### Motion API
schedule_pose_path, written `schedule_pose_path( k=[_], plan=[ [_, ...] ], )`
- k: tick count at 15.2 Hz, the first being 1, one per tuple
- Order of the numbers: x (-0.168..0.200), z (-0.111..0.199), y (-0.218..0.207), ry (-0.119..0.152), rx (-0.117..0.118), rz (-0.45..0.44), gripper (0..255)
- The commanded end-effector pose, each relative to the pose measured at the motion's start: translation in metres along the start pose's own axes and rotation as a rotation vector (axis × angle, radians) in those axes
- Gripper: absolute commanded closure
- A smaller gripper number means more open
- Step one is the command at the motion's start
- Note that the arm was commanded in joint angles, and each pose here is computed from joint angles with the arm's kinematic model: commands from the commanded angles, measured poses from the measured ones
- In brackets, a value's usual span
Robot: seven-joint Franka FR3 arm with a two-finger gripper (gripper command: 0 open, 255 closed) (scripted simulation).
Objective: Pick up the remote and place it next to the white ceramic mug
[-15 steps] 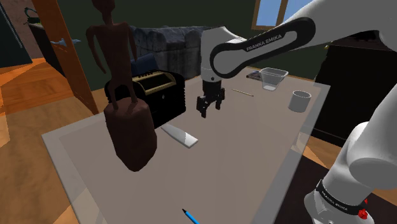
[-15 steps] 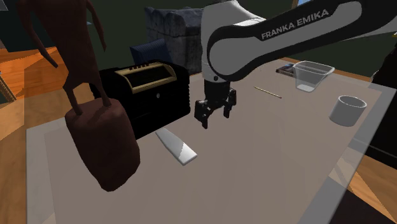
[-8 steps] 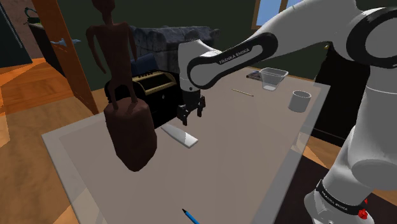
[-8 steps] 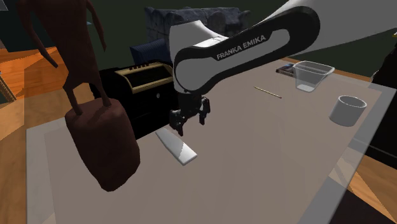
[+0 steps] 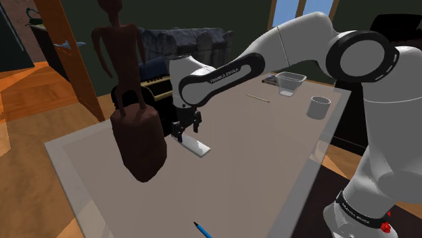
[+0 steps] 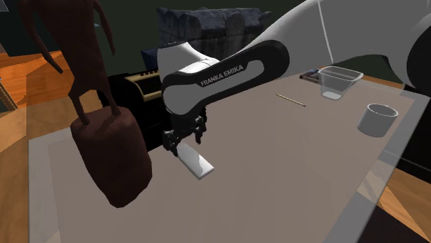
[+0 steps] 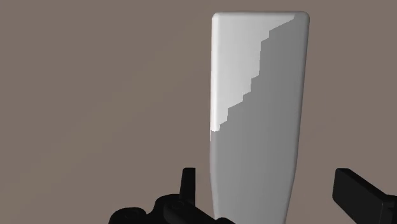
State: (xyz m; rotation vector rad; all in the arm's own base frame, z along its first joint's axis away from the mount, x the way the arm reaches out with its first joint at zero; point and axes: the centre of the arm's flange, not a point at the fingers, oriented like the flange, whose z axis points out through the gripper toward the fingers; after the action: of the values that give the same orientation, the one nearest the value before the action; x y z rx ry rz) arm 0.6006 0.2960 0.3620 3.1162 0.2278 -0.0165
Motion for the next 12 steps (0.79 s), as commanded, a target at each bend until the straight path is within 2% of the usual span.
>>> schedule_pose_path(
  k=[1,5,12],
  plan=[
    [0.002,0.010,0.000,0.000,0.000,-0.001,0],
    [0.002,0.035,0.000,0.000,0.000,-0.001,0],
    [0.002,0.035,0.000,0.000,0.000,-0.001,0]
  ],
)
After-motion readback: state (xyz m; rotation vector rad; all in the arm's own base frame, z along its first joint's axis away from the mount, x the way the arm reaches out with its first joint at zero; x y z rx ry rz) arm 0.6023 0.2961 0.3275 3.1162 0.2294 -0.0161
